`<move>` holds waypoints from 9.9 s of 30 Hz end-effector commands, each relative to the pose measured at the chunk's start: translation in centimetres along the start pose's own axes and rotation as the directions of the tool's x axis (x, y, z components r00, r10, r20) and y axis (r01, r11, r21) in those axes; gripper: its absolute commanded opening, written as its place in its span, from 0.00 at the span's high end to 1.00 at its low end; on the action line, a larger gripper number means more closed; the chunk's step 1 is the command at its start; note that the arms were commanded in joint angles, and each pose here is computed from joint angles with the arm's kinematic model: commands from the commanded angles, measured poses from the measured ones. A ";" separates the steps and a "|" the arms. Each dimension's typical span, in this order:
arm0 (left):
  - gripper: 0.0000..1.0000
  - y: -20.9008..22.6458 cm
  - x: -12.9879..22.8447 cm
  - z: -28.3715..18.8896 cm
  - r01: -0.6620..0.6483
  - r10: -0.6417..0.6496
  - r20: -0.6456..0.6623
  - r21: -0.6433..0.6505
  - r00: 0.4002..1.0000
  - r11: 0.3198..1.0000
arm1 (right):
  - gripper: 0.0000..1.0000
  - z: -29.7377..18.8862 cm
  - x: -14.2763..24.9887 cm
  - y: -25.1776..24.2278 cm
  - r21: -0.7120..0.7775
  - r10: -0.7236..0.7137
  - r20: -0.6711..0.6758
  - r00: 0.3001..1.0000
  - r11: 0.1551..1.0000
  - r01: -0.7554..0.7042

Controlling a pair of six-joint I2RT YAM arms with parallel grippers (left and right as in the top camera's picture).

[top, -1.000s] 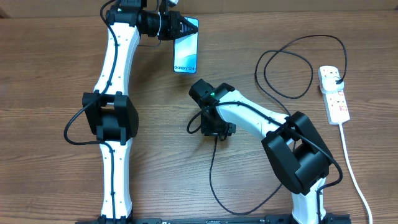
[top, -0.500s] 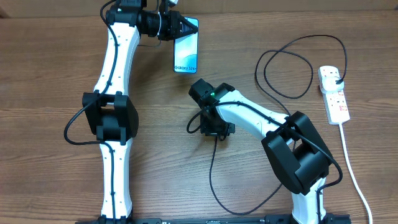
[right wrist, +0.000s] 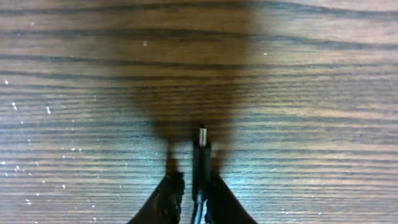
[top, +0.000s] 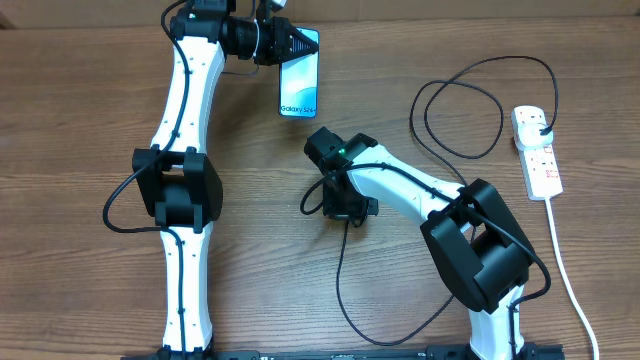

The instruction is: Plug charger to phone and switch on socket

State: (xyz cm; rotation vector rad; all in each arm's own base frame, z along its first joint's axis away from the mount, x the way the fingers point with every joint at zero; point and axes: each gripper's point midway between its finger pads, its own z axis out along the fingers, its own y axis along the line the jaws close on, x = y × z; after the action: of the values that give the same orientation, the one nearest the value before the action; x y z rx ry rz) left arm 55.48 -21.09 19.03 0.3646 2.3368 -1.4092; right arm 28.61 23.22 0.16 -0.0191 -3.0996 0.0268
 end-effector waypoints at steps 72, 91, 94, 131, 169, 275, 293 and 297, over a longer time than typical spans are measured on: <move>0.96 -2.3 -2.1 -1.6 0.002 -0.009 0.053 0.120 0.999 0.993 | 0.96 -14.7 -11.2 2.0 -0.900 -0.146 0.347 0.927 0.227 0.372; 0.96 -8.1 -5.5 -3.7 0.050 -0.073 0.049 0.377 0.996 0.925 | 0.96 -22.6 -11.8 3.0 -0.744 -0.144 0.668 0.730 -0.118 0.657; 0.95 -9.3 -6.9 -4.5 0.034 -0.071 0.078 0.399 0.994 0.916 | 0.96 -24.5 -13.4 3.3 -0.744 -0.098 0.668 0.737 -0.080 0.664; 0.96 -15.1 -12.1 -9.1 -0.038 -0.130 0.292 0.507 0.948 0.861 | 0.96 -30.5 -13.3 4.1 -0.777 -0.003 0.622 0.783 -0.120 0.618; 0.96 -16.1 -10.3 -6.6 -0.014 -0.100 0.194 0.513 0.976 0.858 | 0.96 -30.7 -14.1 3.2 -0.755 0.032 0.648 0.761 -0.103 0.647; 0.96 -13.0 -7.9 -8.5 -0.074 0.031 0.099 0.467 0.995 0.881 | 0.00 -13.6 -20.9 -6.7 -0.864 0.254 0.312 0.916 0.477 0.162; 0.96 -3.0 -0.5 0.2 0.097 -0.097 -0.012 0.111 0.995 0.989 | 0.00 -7.3 -17.1 -6.3 -0.685 0.134 0.250 0.959 0.725 0.077; 0.95 -0.5 3.8 2.4 0.146 -0.161 -0.114 -0.128 0.980 0.981 | 0.00 -6.2 -16.6 -7.2 -0.640 0.146 0.223 0.964 0.768 0.031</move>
State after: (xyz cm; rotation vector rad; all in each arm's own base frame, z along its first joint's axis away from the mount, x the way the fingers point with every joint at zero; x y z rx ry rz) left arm 52.93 -22.84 18.97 0.0677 2.5147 -1.6497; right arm 45.04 17.08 6.48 -0.1263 -3.1092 -1.2425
